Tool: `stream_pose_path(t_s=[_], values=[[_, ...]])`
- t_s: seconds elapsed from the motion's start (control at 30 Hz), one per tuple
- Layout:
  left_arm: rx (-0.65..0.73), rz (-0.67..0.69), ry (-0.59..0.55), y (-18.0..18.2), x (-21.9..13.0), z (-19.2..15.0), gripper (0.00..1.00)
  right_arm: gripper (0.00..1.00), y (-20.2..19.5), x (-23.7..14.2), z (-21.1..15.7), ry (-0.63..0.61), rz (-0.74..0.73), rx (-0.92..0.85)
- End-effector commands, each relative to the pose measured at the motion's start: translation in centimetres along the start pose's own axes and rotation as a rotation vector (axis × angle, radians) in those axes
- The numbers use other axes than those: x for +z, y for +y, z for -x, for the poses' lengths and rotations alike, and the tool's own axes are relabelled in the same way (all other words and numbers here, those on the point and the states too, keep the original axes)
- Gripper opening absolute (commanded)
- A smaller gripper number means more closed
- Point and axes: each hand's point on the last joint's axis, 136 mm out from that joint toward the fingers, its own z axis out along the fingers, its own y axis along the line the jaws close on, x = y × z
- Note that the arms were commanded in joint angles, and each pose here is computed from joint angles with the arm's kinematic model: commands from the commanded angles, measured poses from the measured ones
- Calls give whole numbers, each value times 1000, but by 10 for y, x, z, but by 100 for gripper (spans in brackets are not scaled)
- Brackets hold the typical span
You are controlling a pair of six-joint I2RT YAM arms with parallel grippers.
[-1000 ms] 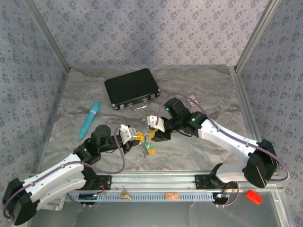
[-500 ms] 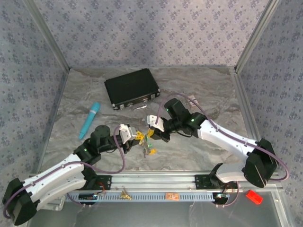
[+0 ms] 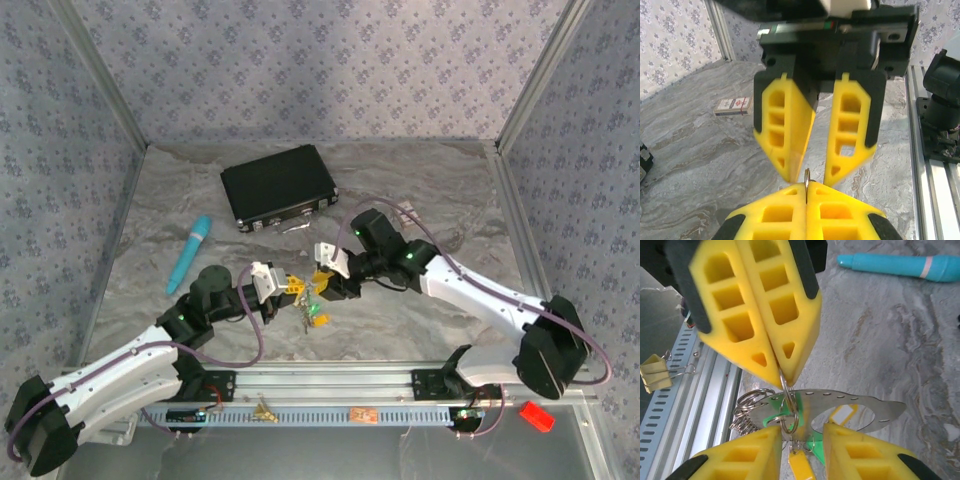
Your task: Put the keys on the keyring
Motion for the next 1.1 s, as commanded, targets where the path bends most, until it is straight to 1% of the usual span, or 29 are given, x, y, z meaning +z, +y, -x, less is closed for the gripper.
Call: stream_pose_path(t_s=[0.0, 0.2, 0.4, 0.47, 0.53, 0.6, 0.63, 0.67, 0.7, 0.73, 0.87, 0.93, 0.97, 1.07], values=[[9, -17, -62, -3, 0, 14, 0, 29, 3, -6, 15, -72, 5, -14], [10, -16, -65, -3, 0, 15, 0, 28, 4, 2, 20, -84, 30, -22], [11, -12, -67, -3, 0, 15, 0, 20, 3, 11, 18, -73, 45, -19], [10, -11, -68, -3, 0, 15, 0, 13, 2, 11, 17, -68, 45, -20], [7, -5, -64, -1, 0, 15, 0, 0, 2, 10, 19, -66, 42, -21], [-3, 18, -46, 3, 0, 13, 0, 0, 2, 8, 18, -46, 34, -30], [-8, 30, -25, 4, -1, 9, 2, 0, 0, 6, 17, -26, 23, -42], [-7, 37, -2, 6, -1, 7, 12, 0, 1, 4, 16, 1, 19, -56], [-5, 43, 16, 7, -1, 5, 19, 0, 1, 2, 16, 23, 15, -73], [-4, 42, 46, 7, -2, 1, 21, 0, 2, 1, 15, 56, 13, -92], [1, 31, 128, 7, 0, -3, 24, 0, 5, -3, 11, 170, 10, -158], [8, 19, 139, 5, 3, -1, 24, 0, 8, -1, 6, 212, 17, -177], [11, 15, 138, 5, 4, 0, 24, 0, 7, -3, 16, 209, 7, -205], [16, 6, 126, 4, 5, 3, 22, 0, 6, 1, 14, 257, 3, -236]])
